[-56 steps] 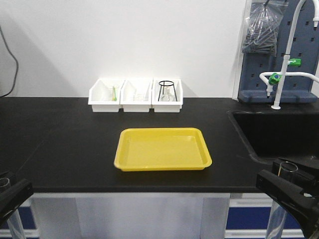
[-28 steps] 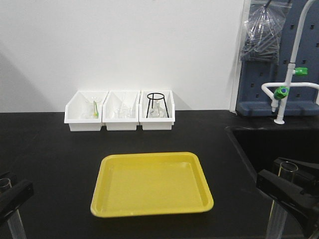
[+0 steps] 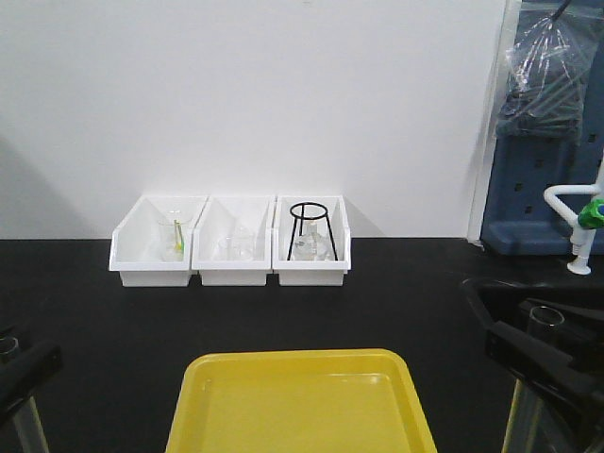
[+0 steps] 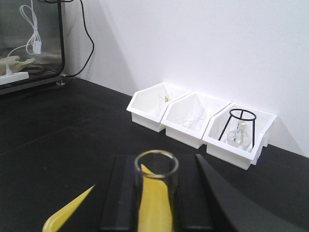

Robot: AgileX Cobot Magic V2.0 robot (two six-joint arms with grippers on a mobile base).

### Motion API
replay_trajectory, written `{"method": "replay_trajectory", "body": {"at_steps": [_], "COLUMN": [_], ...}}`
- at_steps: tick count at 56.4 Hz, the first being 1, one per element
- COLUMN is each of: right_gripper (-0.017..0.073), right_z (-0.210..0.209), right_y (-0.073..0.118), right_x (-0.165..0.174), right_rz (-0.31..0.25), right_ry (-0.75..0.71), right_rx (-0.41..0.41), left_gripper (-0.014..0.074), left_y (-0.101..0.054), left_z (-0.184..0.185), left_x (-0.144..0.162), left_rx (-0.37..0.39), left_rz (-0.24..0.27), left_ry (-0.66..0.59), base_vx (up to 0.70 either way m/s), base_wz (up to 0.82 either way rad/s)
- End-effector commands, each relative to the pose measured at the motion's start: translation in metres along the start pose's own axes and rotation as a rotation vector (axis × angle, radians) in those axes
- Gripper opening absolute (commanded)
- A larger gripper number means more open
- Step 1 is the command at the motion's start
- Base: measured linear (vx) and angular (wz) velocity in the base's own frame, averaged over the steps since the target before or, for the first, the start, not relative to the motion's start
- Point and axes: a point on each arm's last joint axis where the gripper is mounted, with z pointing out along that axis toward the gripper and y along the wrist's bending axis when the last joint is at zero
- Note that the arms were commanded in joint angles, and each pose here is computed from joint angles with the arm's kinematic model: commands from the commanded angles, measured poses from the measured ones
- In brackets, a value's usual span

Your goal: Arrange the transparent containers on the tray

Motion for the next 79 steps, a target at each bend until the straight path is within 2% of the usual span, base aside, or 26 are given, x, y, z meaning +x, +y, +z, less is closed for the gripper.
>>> {"method": "replay_trajectory", "body": {"at_steps": [1,25,79], "right_gripper": [-0.0011,-0.0011,-0.0011], "right_z": [-0.0025,-0.0025,-0.0025], "right_y": [-0.0026,-0.0026,-0.0025], "right_x": [-0.0102,-0.0102,-0.0103], "right_rz": [-0.030,-0.030,-0.029], "right_ry": [-0.028,-0.028,-0.028], "right_rx": [0.029,0.029,0.028], "left_gripper": [-0.0006,-0.0006,-0.0006], "left_y": [-0.0049,-0.0049,-0.0049], "left_z": [-0.0020,-0.0020,-0.0020], "left_x": [-0.0160,-0.0160,-0.0160], "left_rx": [0.047,0.047,0.047], "left_rz": [-0.016,-0.016,-0.018], "left_ry": [-0.092,-0.092,-0.092], "base_vx": [0.27,0.17,0.00], "base_wz": [0.03,-0.01,0.00]}}
